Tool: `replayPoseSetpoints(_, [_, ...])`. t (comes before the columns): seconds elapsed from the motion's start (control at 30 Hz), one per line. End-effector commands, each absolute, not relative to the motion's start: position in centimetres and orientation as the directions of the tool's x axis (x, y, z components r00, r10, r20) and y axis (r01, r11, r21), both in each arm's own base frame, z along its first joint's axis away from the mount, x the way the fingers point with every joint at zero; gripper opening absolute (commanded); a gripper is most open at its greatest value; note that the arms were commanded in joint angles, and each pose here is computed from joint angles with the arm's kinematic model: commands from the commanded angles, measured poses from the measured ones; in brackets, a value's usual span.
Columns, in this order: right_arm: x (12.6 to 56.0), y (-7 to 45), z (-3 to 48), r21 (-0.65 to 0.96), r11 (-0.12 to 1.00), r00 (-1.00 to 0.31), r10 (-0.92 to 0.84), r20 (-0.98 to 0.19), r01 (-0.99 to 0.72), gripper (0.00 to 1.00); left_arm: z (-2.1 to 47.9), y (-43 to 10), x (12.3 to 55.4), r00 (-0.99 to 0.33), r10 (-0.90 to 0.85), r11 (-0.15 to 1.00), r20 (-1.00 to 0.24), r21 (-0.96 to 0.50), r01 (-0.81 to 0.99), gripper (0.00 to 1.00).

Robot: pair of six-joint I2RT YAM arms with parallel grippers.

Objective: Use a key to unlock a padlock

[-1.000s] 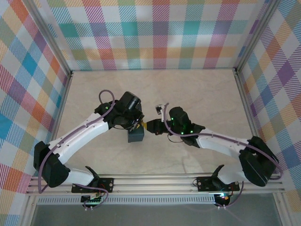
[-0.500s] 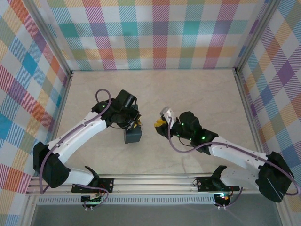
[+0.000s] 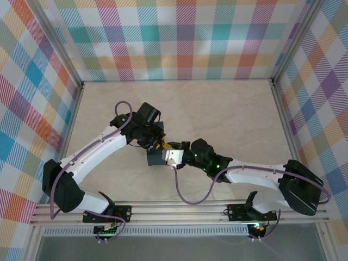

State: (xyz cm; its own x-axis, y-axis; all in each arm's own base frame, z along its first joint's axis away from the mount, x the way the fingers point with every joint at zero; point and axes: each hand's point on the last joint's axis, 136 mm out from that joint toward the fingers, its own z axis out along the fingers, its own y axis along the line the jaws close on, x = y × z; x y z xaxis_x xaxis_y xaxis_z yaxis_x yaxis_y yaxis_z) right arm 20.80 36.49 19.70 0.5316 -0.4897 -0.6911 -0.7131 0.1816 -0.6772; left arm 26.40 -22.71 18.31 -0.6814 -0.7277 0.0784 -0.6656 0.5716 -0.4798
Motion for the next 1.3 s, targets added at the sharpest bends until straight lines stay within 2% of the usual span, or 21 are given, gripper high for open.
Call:
replayPoseSetpoints(0.0, [21.7, 36.6, 20.7, -0.782, 0.177, 0.619, -0.518, -0.590, -0.597, 0.25, 20.1, -23.2, 26.9, -0.698, -0.712, 0.568, 0.076, -0.522, -0.636, 0.02])
replayPoseSetpoints(0.2, [22.2, 36.6, 19.5, -0.820, 0.123, 0.640, -0.564, -0.521, -0.559, 0.27, 20.0, -23.3, 26.9, -0.699, -0.710, 0.567, 0.080, -0.523, -0.636, 0.02])
replayPoseSetpoints(0.8, [23.8, 37.5, 18.2, -0.861, 0.088, 0.654, -0.613, -0.443, -0.502, 0.17, 20.1, -23.7, 26.8, -0.705, -0.701, 0.559, 0.102, -0.536, -0.633, 0.02])
replayPoseSetpoints(0.97, [25.0, 37.2, 19.3, -0.861, 0.161, 0.630, -0.619, -0.469, -0.483, 0.10, 20.4, -23.8, 26.6, -0.710, -0.696, 0.556, 0.111, -0.543, -0.629, 0.02])
replayPoseSetpoints(1.13, [26.1, 36.5, 20.6, -0.815, 0.267, 0.575, -0.597, -0.559, -0.515, 0.07, 20.3, -23.8, 26.3, -0.708, -0.696, 0.549, 0.120, -0.547, -0.632, 0.02])
replayPoseSetpoints(1.27, [26.5, 35.8, 21.0, -0.763, 0.328, 0.526, -0.571, -0.630, -0.557, 0.00, 20.4, -23.6, 26.2, -0.705, -0.699, 0.542, 0.121, -0.553, -0.632, 0.02])
